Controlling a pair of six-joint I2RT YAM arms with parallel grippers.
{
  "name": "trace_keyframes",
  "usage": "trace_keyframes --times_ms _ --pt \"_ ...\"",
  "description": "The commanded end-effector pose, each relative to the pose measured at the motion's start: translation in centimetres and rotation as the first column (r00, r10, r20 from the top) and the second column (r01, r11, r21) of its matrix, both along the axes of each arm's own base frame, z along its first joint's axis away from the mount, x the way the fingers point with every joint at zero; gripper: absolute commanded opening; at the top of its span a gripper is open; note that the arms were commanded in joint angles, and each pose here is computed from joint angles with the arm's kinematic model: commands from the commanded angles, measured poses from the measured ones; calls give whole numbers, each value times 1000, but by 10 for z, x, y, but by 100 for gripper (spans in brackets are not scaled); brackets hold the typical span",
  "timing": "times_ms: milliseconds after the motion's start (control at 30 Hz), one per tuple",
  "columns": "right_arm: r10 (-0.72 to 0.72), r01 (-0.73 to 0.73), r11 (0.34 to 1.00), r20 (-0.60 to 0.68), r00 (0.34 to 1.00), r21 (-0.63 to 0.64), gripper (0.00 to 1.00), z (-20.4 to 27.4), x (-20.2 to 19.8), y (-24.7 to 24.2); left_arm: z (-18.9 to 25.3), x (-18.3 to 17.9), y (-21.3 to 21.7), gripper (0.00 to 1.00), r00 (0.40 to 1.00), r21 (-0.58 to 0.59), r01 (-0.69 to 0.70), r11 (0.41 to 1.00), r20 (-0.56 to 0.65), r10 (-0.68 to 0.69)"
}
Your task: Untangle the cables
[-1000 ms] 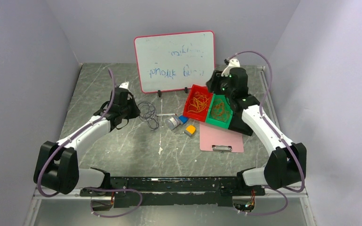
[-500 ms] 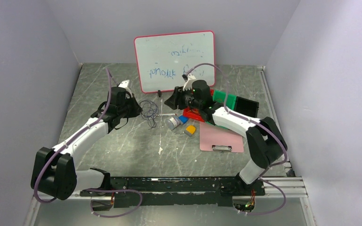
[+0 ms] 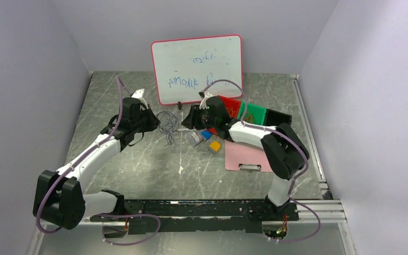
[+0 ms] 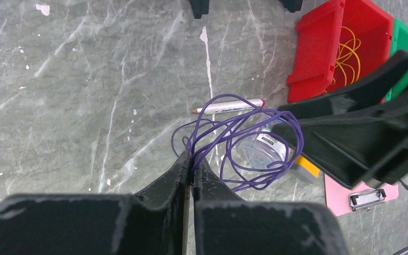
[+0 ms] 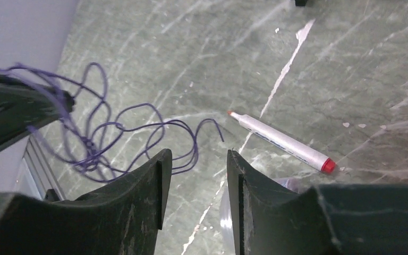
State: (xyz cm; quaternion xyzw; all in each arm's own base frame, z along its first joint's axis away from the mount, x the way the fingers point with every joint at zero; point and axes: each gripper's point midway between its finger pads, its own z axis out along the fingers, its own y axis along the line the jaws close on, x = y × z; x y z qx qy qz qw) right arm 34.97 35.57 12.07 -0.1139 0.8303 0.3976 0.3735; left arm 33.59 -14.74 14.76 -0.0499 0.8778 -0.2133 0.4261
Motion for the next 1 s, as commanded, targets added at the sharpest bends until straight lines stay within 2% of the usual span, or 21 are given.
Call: trace_keyframes --times_ms 0,200,633,967 --pt "14 -14 1000 -19 1000 -23 47 -16 10 11 17 11 -1 7 999 -17 -5 1000 52 6" --pt "70 -72 996 -39 997 -59 48 -36 17 26 6 8 -1 7 1000 -8 1 1000 25 -1" --pt "113 -126 982 -94 989 -139 48 -60 19 47 -24 -9 30 7 988 95 -128 987 -74 136" --pt "158 -179 971 -139 978 -156 47 -73 13 61 -27 -11 32 7 987 98 -136 986 -74 144"
